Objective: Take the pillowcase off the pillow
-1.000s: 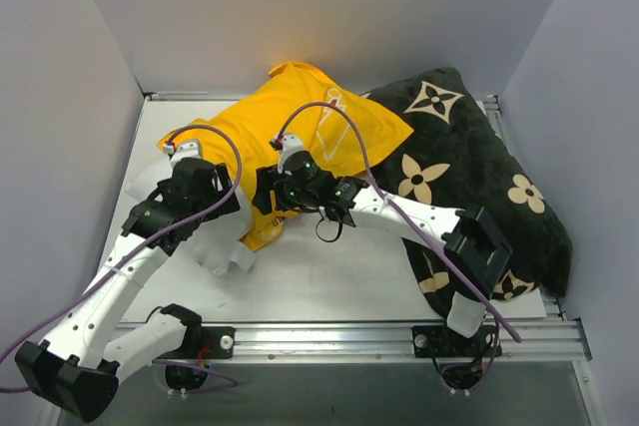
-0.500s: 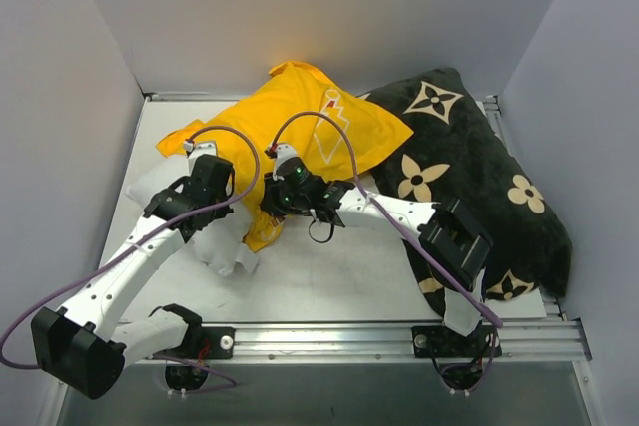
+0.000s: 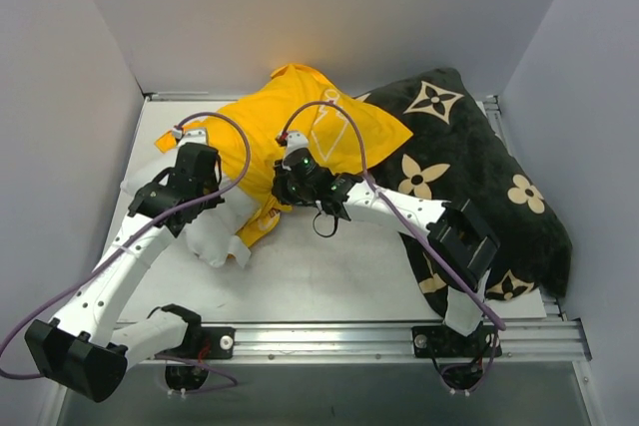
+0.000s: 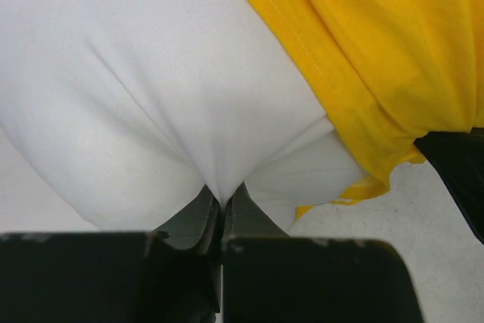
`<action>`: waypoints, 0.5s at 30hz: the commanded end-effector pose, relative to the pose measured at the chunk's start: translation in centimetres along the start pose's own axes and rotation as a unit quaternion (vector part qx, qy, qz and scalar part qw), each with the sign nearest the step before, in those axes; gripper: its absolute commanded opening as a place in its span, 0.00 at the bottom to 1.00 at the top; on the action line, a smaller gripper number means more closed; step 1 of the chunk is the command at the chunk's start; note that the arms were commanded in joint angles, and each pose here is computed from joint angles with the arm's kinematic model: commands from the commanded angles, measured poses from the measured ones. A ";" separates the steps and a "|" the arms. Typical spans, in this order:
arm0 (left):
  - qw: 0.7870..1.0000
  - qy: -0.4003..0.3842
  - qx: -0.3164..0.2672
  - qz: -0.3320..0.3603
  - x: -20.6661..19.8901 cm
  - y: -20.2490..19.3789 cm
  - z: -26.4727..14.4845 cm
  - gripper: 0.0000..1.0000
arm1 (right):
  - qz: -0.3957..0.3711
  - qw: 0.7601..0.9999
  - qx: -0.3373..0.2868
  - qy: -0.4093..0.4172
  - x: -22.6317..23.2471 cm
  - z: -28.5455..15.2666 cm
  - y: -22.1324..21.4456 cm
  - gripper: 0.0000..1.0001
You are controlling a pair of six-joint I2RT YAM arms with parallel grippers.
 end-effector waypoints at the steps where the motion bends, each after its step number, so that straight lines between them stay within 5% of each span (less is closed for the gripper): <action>1: 0.999 0.004 -0.047 0.004 1.6 3.4 -2.9 0.00 | -0.004 0.994 -0.030 -0.106 -4.7 -2.2 3.4 0.00; 7: 0.997 -0.005 -0.065 -0.031 3.6 5.8 -4.4 0.00 | 0.058 0.978 -0.021 -0.198 -12.4 -3.9 3.1 0.00; 15: 0.994 -0.009 -0.094 -0.050 4.0 7.9 -6.0 0.00 | 0.084 0.965 -0.034 -0.247 -16.3 -6.5 3.3 0.00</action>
Point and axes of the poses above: each gripper's point midway between its finger pads, its own z axis out along the fingers, its own x axis along the line the jaws close on, y = z × x, the point moved 3 cm from there along -z, back along the fingers, and after that the axes turned 13 degrees about -z, right-handed, at the moved point
